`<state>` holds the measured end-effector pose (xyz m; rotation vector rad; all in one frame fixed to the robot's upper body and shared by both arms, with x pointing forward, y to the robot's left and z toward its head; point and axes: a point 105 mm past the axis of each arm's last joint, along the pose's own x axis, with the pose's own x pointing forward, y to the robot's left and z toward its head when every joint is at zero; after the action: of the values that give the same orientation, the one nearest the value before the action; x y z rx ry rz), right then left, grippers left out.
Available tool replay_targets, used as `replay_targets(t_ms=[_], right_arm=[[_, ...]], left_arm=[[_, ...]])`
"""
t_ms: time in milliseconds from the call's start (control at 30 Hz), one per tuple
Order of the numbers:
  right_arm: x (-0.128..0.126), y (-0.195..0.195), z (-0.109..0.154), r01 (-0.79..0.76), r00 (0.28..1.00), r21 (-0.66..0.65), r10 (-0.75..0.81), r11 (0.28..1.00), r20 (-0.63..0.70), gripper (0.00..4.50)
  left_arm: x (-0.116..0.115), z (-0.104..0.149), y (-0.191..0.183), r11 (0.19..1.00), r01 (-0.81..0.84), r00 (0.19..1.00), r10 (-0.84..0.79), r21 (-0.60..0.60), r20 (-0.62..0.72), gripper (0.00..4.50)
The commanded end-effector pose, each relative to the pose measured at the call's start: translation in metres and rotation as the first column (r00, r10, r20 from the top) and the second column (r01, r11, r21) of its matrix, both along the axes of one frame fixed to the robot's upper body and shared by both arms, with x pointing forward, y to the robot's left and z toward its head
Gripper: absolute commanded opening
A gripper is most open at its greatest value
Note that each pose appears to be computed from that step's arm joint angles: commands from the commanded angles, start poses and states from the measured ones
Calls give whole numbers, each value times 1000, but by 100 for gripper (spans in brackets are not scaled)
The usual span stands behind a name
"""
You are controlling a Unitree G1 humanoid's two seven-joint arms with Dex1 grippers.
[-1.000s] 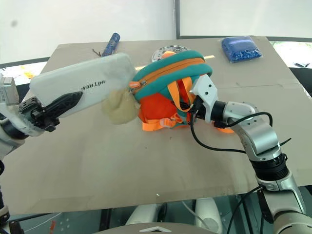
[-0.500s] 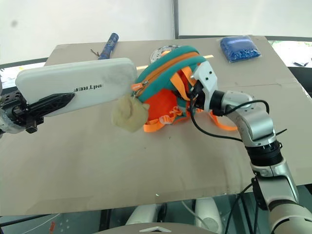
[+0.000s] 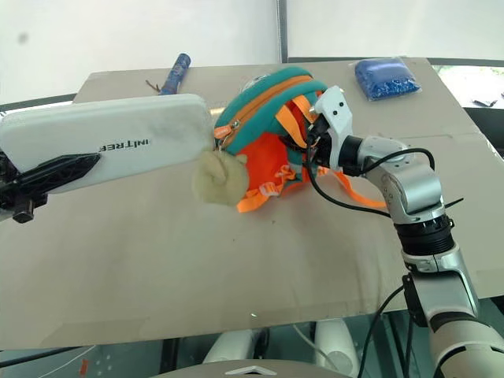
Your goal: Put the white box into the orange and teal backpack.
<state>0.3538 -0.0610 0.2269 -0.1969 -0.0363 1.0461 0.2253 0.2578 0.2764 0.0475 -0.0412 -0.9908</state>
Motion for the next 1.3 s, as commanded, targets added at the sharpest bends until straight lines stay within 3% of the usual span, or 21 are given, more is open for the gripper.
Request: replay_targets(t_ms=[33,167,433,833,1033,1300], right_arm=[[-1,1,14,-16,998,8,15,1000,55,2],[-5,4,15,-62,996,3,62,998,67,2],[-15,3,17,-120,991,18,118,993,66,2],[-11,-3,25,-63,998,58,63,996,5,2],[-1,-6,25,-24,999,69,27,997,-32,2],[6,-2,32,-22,998,101,28,995,-55,2]], left_arm=[[-9,19,-7,999,14,997,-16,30,75,107],[1,15,-6,993,-63,989,48,103,140,107],[12,-11,-28,974,-33,974,-19,224,225,107],[-4,-46,-43,957,122,972,-169,262,165,107],[-5,-49,-31,935,109,967,-179,337,184,107],[-1,-51,-25,872,12,925,-195,488,325,107]])
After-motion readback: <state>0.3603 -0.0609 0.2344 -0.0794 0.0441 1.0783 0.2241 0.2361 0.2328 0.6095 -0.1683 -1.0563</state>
